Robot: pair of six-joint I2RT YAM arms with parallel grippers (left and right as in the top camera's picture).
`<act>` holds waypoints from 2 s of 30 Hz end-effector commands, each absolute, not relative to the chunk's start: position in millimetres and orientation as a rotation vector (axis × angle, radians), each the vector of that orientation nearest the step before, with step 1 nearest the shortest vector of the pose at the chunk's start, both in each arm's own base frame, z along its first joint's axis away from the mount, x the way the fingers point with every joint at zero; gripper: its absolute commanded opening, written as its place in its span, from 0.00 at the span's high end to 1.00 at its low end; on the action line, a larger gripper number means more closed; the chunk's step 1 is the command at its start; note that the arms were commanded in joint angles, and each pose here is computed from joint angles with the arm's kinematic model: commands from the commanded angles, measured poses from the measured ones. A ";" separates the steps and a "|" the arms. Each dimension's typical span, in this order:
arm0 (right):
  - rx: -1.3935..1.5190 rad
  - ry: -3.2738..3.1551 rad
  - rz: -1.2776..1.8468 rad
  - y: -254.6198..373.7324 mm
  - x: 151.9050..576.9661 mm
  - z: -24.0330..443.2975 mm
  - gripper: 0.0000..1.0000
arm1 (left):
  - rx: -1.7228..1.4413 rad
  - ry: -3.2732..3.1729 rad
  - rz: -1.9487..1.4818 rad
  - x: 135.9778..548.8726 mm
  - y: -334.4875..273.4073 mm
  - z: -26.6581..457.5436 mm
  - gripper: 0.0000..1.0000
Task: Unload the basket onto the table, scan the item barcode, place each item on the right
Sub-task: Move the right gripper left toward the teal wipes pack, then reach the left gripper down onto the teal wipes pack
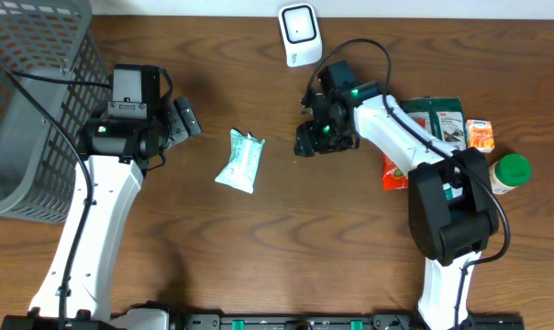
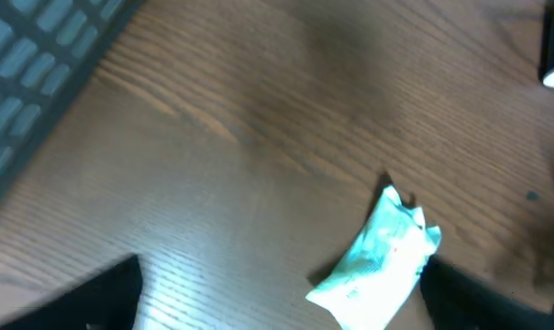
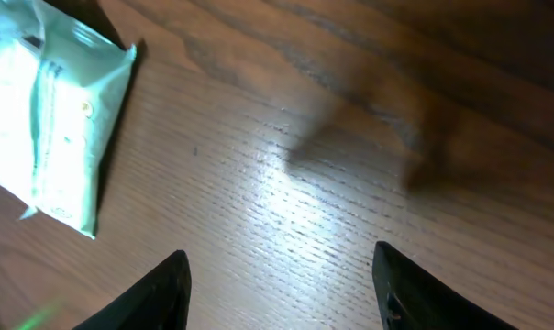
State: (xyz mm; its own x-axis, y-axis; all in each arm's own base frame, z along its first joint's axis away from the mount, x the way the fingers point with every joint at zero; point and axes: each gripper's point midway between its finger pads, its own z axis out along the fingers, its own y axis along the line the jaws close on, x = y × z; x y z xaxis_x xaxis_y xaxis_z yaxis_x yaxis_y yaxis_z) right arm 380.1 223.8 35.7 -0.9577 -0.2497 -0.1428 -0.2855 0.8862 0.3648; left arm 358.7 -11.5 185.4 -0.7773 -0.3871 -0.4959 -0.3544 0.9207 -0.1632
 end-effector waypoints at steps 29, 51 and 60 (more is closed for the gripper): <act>-0.348 3.019 0.482 195.9 381.0 26.4 0.41 | -0.109 2.928 -0.382 358.3 -131.8 43.5 0.93; -0.349 3.019 0.482 195.9 380.9 26.3 0.41 | -0.131 3.000 -0.281 357.9 -122.8 2.7 0.93; -0.347 3.019 0.465 194.2 381.7 25.8 0.40 | -0.097 2.885 -0.278 377.3 -122.0 54.0 0.90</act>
